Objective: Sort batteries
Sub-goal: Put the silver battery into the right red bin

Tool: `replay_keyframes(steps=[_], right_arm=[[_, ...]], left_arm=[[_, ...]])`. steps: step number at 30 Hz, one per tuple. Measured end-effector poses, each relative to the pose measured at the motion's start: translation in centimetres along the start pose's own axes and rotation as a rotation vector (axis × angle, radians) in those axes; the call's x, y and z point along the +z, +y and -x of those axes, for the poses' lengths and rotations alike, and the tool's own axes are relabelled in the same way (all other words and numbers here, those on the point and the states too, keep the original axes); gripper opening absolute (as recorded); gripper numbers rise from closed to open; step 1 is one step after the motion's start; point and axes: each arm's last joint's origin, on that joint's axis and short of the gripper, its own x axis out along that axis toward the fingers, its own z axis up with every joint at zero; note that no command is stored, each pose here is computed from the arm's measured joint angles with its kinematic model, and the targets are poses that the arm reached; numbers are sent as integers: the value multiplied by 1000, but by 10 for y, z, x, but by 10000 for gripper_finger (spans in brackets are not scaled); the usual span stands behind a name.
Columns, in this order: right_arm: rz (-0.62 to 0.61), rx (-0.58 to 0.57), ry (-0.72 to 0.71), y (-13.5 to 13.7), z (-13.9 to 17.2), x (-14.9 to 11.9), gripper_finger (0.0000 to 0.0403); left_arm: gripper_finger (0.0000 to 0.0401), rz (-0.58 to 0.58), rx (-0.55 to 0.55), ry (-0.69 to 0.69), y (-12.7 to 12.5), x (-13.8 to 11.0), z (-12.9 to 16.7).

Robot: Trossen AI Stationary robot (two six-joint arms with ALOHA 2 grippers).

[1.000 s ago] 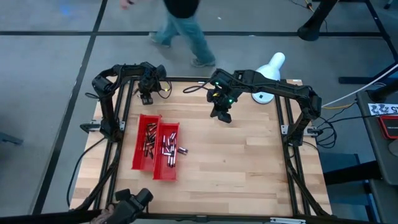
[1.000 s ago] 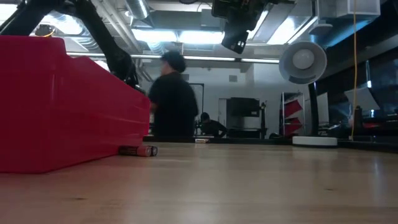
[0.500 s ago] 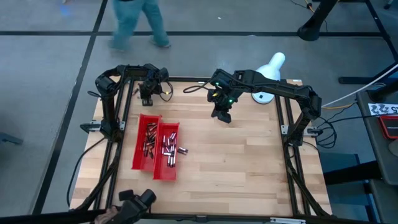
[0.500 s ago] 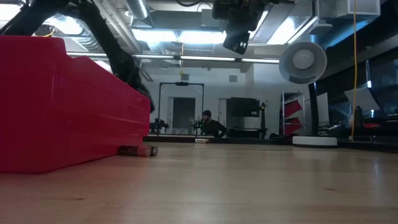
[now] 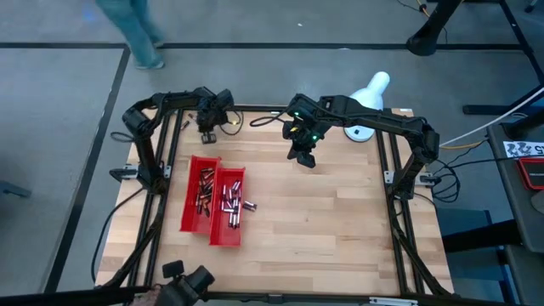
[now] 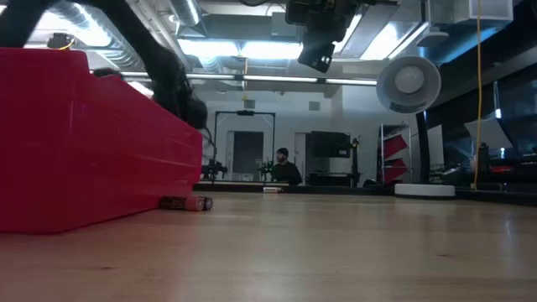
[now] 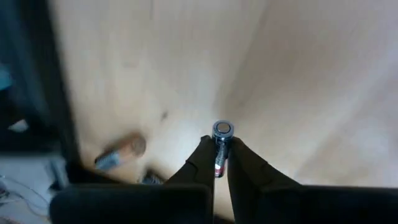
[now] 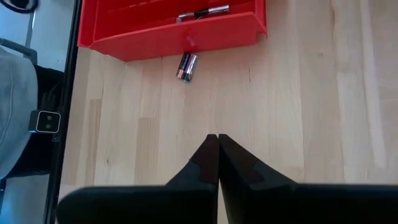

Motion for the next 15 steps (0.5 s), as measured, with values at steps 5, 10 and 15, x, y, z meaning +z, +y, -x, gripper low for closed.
replay_keyframes(steps=[5, 10, 15], right_arm=[[0, 0, 0, 0, 0, 0, 5], [3, 0, 0, 0, 0, 0, 5], [22, 0, 1, 0, 0, 0, 5]], left_arm=[[13, 124, -18, -156, 3, -22, 39], [11, 232, -100, -384, -4, -48, 84], [16, 275, -304, -647, -23, -71, 125]])
